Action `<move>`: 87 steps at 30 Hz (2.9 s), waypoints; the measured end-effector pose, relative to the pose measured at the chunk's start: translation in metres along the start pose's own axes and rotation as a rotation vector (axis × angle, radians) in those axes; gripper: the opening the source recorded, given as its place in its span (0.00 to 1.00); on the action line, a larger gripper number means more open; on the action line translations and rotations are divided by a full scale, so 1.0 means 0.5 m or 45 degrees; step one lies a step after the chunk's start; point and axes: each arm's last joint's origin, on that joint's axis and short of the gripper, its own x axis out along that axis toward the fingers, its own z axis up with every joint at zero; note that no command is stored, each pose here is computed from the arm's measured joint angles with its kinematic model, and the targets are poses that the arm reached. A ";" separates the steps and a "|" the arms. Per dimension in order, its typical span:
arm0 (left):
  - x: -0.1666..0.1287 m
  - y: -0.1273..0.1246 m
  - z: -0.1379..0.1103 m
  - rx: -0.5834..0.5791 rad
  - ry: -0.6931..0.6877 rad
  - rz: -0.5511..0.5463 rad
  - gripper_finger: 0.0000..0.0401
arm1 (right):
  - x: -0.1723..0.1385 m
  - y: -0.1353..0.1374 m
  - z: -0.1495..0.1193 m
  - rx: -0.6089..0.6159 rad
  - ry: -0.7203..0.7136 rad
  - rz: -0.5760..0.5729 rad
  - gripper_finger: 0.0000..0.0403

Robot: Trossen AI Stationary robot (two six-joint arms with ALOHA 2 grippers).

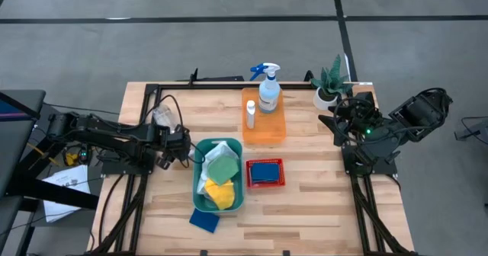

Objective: Pick & Place Kitchen Items
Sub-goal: Put the transparent spray bottle into the orange bin

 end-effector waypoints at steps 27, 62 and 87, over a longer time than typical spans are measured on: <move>-0.001 0.012 -0.001 0.041 0.103 0.206 0.38 | 0.005 0.012 -0.004 0.011 -0.003 0.007 0.63; -0.117 0.037 -0.023 -0.587 -0.455 0.612 0.33 | 0.007 0.022 -0.001 0.057 -0.044 0.019 0.63; -0.124 0.047 -0.011 -0.764 -0.587 0.619 0.29 | 0.014 0.034 -0.009 0.037 -0.039 0.008 0.63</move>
